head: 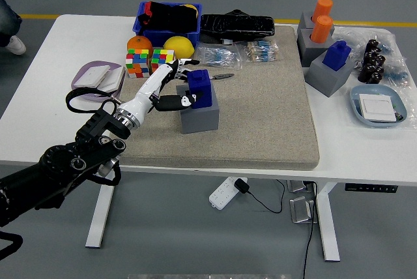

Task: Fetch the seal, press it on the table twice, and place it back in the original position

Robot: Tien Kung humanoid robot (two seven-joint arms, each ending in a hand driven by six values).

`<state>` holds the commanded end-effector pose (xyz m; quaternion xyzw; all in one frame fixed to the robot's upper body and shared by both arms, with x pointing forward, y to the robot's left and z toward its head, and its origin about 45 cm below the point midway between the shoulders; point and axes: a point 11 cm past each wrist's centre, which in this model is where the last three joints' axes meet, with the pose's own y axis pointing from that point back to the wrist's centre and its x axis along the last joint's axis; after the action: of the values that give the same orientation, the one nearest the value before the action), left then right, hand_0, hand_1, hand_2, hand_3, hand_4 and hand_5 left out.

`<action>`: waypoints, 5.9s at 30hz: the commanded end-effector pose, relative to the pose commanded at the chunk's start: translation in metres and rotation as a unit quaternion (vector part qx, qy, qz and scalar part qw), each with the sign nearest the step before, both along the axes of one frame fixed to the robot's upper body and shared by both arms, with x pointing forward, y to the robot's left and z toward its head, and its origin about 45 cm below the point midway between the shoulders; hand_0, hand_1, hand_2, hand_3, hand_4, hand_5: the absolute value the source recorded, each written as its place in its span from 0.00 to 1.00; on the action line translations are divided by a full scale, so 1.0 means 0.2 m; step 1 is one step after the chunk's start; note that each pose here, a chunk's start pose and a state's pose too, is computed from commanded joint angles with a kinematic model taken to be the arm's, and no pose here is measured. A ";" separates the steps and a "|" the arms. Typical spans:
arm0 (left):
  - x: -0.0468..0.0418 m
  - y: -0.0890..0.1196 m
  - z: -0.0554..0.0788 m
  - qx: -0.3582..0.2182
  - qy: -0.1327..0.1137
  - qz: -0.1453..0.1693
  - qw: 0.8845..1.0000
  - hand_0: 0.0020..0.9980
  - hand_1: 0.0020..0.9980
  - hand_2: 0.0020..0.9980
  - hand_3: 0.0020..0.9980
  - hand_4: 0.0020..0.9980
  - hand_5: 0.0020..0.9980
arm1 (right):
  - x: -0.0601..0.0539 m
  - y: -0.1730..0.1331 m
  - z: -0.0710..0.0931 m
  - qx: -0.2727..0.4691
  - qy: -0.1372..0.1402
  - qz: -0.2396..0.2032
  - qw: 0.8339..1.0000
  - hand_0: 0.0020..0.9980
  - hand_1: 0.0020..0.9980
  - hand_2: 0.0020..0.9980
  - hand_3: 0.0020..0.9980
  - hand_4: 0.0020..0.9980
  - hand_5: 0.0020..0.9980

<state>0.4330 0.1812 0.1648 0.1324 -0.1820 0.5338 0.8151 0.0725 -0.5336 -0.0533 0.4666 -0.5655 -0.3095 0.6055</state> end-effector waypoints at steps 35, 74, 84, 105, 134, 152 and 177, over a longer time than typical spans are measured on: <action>0.017 0.03 -0.02 0.009 -0.004 0.014 1.000 0.80 0.46 0.38 0.82 0.55 0.00 | 0.01 0.00 0.00 0.001 -0.004 0.000 1.000 0.79 0.67 0.67 0.67 0.82 0.57; 0.026 0.03 -0.02 0.020 -0.035 0.021 0.999 0.80 0.45 0.37 0.81 0.54 0.00 | 0.01 0.01 0.00 0.003 -0.007 -0.001 1.000 0.79 0.67 0.67 0.67 0.82 0.57; 0.005 0.01 -0.04 0.016 -0.040 0.020 0.999 0.80 0.45 0.37 0.80 0.53 0.00 | 0.02 0.01 0.00 0.004 -0.008 0.000 1.000 0.79 0.67 0.67 0.67 0.82 0.57; 0.014 0.01 -0.02 0.019 -0.060 0.021 0.998 0.79 0.45 0.36 0.80 0.53 0.00 | 0.03 0.01 0.00 0.004 -0.011 0.001 1.000 0.79 0.67 0.67 0.67 0.82 0.57; -0.009 0.01 -0.07 0.032 -0.061 0.021 0.997 0.79 0.45 0.36 0.78 0.53 0.00 | 0.05 0.02 0.00 0.005 -0.014 0.008 1.000 0.79 0.67 0.67 0.67 0.82 0.57; -0.009 0.01 -0.10 0.032 -0.043 0.015 0.998 0.86 0.84 0.79 0.83 0.79 0.00 | 0.06 0.02 0.00 0.005 -0.013 0.012 1.000 0.79 0.67 0.67 0.67 0.82 0.57; -0.016 0.02 -0.15 0.005 0.018 -0.002 1.000 1.00 1.00 1.00 1.00 1.00 0.31 | 0.02 0.04 -0.02 0.010 -0.008 0.009 1.000 0.79 0.67 0.67 0.67 0.82 0.57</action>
<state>0.4297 0.1855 0.1346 0.1461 -0.1699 0.5288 0.8186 0.0771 -0.5254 -0.0565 0.4802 -0.5630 -0.3054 0.5993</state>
